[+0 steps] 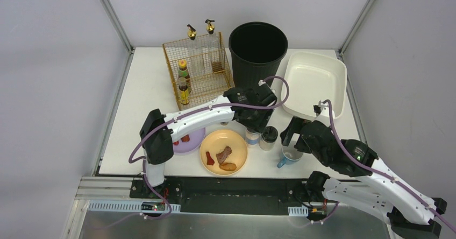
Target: Clear the kitchen counter
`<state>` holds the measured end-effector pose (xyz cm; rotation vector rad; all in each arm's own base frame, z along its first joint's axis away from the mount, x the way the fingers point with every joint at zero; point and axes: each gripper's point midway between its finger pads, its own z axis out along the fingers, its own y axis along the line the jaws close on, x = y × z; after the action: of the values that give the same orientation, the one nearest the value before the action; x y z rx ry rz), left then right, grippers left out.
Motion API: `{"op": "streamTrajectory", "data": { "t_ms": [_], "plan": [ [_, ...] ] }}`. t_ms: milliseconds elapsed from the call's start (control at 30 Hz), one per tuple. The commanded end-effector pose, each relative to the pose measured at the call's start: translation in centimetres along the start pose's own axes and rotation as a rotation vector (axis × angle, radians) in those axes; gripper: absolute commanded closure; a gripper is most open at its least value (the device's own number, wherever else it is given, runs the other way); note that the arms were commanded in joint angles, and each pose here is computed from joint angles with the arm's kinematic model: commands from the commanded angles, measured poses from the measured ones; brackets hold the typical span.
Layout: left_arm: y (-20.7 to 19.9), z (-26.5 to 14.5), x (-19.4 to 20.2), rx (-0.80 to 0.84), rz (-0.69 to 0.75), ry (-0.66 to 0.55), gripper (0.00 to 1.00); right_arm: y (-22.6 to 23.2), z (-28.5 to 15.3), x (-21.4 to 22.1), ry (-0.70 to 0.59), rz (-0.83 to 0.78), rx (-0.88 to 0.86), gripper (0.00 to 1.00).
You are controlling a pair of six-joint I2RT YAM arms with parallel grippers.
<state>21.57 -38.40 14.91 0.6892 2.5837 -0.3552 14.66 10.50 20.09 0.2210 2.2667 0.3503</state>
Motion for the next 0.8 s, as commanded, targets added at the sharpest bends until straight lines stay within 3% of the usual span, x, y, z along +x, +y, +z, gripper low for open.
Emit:
{"op": "streamTrajectory", "data": {
  "t_ms": [0, 167, 300, 767],
  "plan": [
    [0.6, -0.7, -0.2, -0.041, 0.004, -0.011, 0.49, 0.6, 0.0, -0.2, -0.008, 0.029, -0.021, 0.01],
    [1.1, -1.5, -0.4, -0.060, 0.011, -0.027, 0.84, 0.7, 0.0, -0.1, -0.007, 0.031, -0.024, 0.01],
    [1.9, -3.7, -1.8, -0.088, 0.020, -0.090, 1.00, 0.8, 0.0, -0.3, -0.009, 0.030, -0.027, 0.01],
    [6.6, -15.8, -8.8, -0.158, -0.035, -0.412, 1.00, 1.4, -0.1, -0.6, -0.012, 0.023, -0.044, 0.01]
  ]
}}
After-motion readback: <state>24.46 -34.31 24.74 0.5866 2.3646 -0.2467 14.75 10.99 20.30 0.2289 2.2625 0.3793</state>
